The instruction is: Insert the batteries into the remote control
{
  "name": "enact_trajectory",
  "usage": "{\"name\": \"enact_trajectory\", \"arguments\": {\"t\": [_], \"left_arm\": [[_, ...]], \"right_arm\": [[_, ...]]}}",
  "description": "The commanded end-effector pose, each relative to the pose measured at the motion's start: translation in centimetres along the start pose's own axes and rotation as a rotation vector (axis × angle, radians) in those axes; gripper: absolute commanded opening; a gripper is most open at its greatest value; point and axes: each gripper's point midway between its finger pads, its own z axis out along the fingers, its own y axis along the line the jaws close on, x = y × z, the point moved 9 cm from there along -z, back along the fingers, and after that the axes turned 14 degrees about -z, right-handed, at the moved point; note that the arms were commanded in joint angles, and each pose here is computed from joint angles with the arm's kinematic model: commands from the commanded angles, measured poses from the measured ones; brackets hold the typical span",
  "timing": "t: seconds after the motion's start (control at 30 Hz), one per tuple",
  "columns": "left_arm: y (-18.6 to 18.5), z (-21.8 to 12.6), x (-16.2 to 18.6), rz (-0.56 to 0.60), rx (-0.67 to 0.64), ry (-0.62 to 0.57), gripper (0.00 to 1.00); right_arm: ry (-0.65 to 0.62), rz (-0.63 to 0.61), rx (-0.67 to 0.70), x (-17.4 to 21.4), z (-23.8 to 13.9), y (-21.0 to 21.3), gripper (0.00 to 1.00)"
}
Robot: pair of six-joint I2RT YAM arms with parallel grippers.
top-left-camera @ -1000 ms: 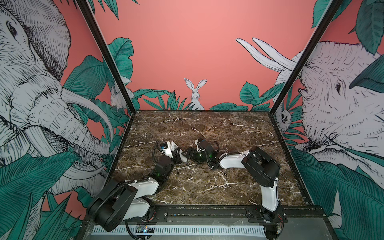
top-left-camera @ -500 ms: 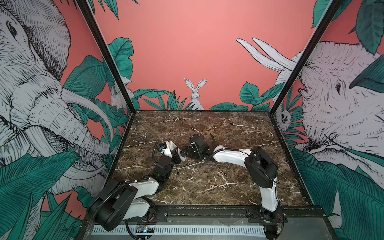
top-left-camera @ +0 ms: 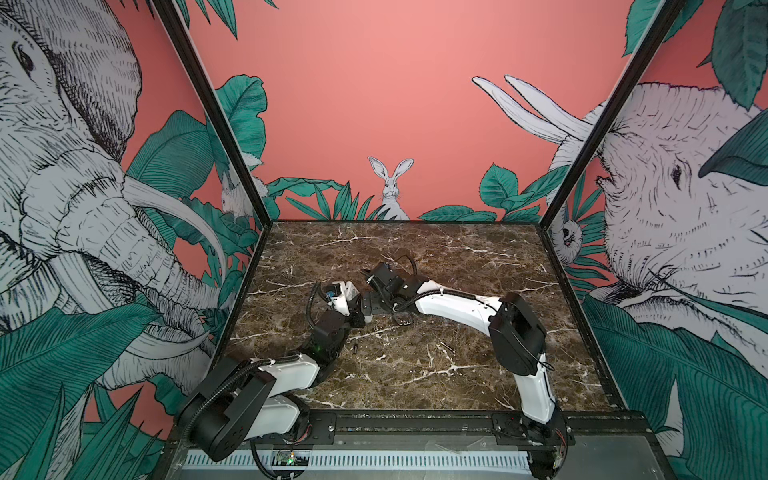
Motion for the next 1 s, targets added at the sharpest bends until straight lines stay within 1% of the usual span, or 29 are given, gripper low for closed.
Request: {"name": "enact_trajectory", "arguments": {"t": [0.0, 0.2, 0.4, 0.73, 0.97], "left_arm": [[-0.2, -0.7, 4.2, 0.031, 0.076, 0.285, 0.0], [-0.1, -0.8, 4.2, 0.039, 0.07, 0.284, 0.0], [-0.1, -0.8, 4.3, 0.049, 0.063, 0.289, 0.0], [-0.1, -0.7, 4.2, 0.048, 0.062, 0.287, 0.0], [-0.1, -0.6, 4.3, 0.051, 0.065, 0.291, 0.0]], "right_arm": [[0.195, -0.138, 0.144, 3.8, 2.3, -0.9, 0.96], [0.17, -0.173, 0.189, 2.3, 0.8, -1.0, 0.96], [0.159, -0.203, 0.235, 1.8, -0.4, -1.4, 0.96], [0.128, -0.203, 0.219, 1.8, -1.2, -1.7, 0.97], [0.124, -0.247, 0.228, 1.4, -1.7, -1.7, 0.97]]}}
